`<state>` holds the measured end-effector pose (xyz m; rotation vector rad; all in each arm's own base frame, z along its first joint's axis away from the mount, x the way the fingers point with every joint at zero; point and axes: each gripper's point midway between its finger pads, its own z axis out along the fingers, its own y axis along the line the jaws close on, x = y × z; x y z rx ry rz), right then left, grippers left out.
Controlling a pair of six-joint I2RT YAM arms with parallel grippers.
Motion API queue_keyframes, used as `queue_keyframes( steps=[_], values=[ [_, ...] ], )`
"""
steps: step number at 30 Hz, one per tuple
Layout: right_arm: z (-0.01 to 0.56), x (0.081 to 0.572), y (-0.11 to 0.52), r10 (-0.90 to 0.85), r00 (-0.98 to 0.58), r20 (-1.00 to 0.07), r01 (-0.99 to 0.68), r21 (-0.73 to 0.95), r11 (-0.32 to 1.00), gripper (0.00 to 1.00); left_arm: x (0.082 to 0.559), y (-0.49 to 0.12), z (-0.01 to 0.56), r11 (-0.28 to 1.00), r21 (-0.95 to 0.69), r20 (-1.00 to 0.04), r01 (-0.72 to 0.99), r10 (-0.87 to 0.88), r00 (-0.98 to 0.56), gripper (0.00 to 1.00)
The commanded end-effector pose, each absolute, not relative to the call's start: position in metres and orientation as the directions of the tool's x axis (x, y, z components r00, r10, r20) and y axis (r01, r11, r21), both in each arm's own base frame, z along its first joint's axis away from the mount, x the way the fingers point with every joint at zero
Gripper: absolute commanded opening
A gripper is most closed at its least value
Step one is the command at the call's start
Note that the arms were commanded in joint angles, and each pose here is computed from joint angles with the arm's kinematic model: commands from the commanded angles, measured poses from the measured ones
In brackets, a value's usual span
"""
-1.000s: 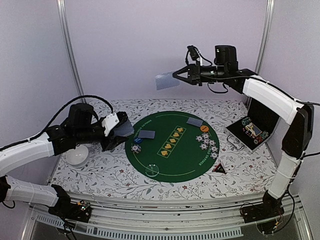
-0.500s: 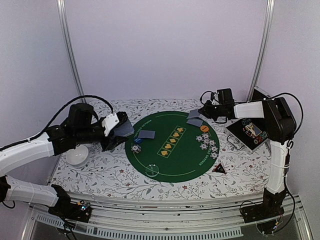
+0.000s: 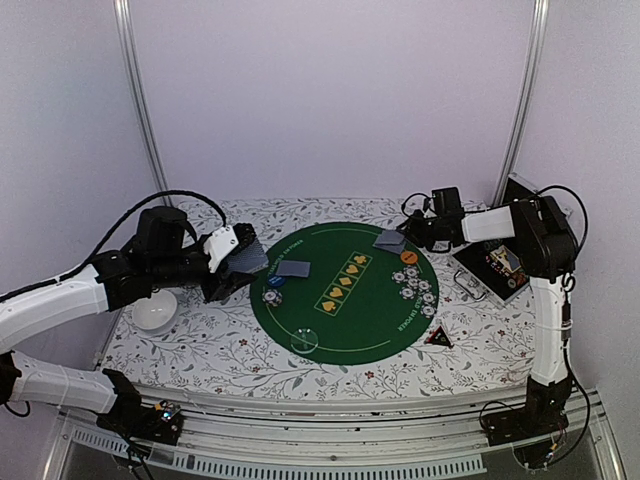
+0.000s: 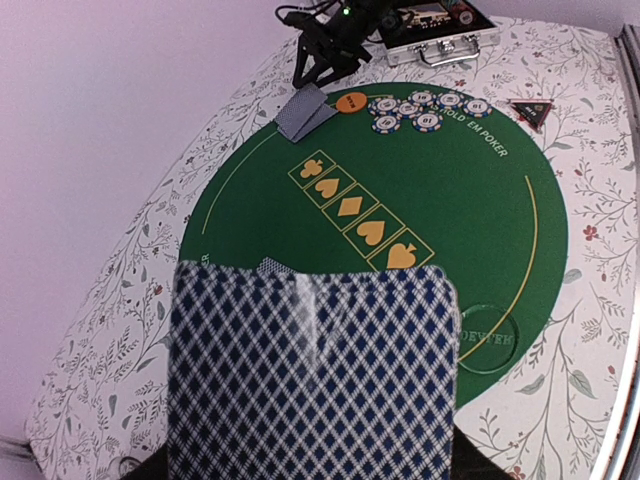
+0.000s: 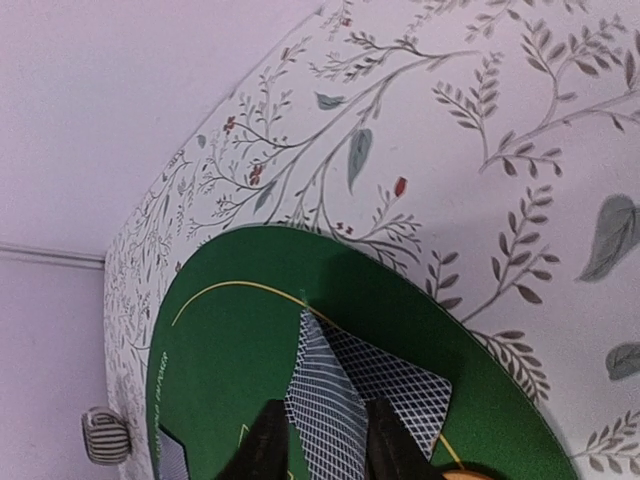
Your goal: Distribute texas hold em gaming equipment
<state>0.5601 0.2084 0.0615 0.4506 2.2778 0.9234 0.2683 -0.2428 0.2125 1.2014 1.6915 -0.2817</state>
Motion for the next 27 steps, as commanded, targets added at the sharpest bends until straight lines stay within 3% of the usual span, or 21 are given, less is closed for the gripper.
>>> queue_keyframes(
  steps=[1,4,9,13,17,20,27],
  values=[
    [0.086,0.562,0.194,0.526,-0.698,-0.486,0.08,0.676,0.732,0.38,0.27,-0.245,0.221,0.484,0.347,-0.829,0.803,0.559,0.021,0.56],
    [0.121,0.555,0.179,0.497,-0.643,-0.583,0.06,0.609,0.791,0.56,0.27,-0.245,0.22,0.483,0.349,-0.827,0.803,0.562,0.021,0.56],
    [0.2,0.532,0.188,0.321,-0.537,-0.78,-0.056,0.413,0.909,1.0,0.268,-0.247,0.221,0.473,0.343,-0.83,0.811,0.558,0.026,0.56],
    [0.261,0.487,0.276,0.073,-0.468,-0.881,-0.418,0.293,0.86,0.99,0.266,-0.247,0.222,0.465,0.348,-0.83,0.814,0.556,0.037,0.56],
    [0.289,0.399,0.392,-0.09,-0.47,-0.878,-0.807,0.386,0.448,0.99,0.265,-0.248,0.222,0.459,0.348,-0.83,0.817,0.556,0.042,0.56],
    [0.296,0.342,0.447,-0.148,-0.528,-0.836,-0.847,0.507,0.162,0.99,0.264,-0.249,0.222,0.455,0.346,-0.833,0.821,0.552,0.045,0.56],
    [0.28,0.288,0.51,-0.262,-0.564,-0.783,-0.81,0.586,-0.005,0.98,0.264,-0.249,0.225,0.455,0.343,-0.837,0.821,0.545,0.048,0.56]
  ],
)
